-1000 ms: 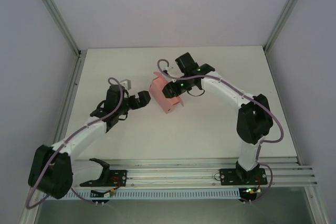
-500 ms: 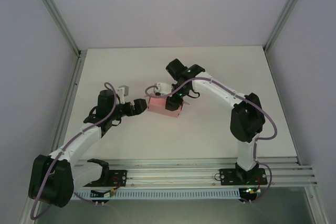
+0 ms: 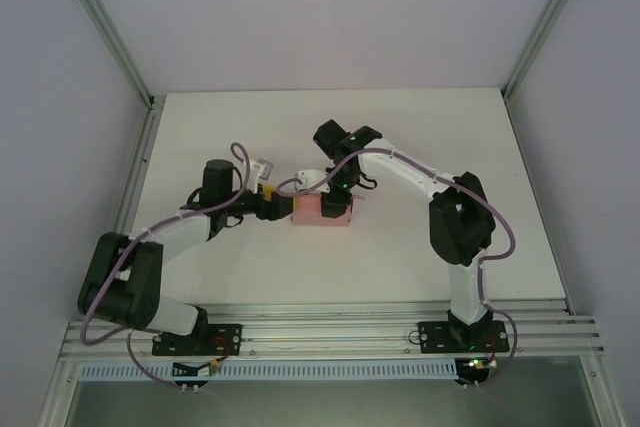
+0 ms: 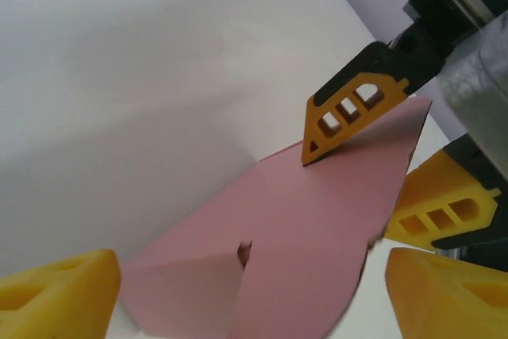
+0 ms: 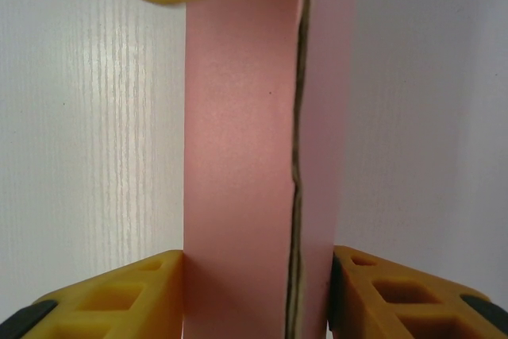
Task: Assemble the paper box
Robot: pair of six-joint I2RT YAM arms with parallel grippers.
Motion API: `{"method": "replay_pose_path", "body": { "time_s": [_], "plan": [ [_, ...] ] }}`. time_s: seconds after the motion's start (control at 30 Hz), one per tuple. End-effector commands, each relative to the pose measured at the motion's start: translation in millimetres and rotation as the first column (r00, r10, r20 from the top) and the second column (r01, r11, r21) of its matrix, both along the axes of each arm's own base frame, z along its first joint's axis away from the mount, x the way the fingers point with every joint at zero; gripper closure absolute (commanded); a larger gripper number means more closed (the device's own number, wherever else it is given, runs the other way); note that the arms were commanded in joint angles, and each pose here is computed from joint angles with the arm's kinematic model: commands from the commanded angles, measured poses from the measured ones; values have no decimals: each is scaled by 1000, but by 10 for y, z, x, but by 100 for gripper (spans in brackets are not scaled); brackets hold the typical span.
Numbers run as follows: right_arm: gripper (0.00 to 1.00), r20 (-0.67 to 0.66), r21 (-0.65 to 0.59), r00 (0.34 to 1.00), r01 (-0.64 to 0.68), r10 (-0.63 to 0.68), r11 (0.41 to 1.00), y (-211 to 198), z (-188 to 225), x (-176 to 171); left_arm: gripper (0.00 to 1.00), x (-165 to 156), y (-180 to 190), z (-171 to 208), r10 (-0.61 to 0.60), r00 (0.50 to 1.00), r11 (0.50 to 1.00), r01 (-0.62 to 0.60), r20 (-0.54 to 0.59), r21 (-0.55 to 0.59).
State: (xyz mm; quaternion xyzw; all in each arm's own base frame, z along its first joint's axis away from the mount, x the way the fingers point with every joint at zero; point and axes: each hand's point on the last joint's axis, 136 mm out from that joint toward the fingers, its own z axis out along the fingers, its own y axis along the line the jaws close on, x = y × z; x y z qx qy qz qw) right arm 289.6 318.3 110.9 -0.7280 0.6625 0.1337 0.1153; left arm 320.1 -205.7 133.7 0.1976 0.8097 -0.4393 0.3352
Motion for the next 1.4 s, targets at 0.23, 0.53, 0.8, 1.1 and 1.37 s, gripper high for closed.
{"method": "replay_pose_path", "body": {
  "time_s": [0.23, 0.53, 0.8, 1.1, 1.37],
  "plan": [
    [54, -60, 33, 998, -2, 4, 999, 10, 11, -3, 40, -31, -194, 195, -184, 982, 977, 187, 46, -99],
    [54, -86, 26, 994, 65, -62, 998, -15, -76, 65, 44, -185, -296, -56, -208, 978, 977, 208, -6, 49],
    [51, -40, 46, 990, 139, -137, 989, -49, -110, 140, 56, -166, -354, -335, -148, 986, 973, 160, -80, 167],
    [32, 0, 97, 971, 238, -239, 966, -124, -73, 223, 69, -268, -426, -441, -149, 987, 951, 161, -65, 262],
    [15, 30, 178, 946, 314, -324, 933, -254, 125, 299, 72, -281, -469, -411, -168, 985, 942, 169, -27, 289]
  ]
}}
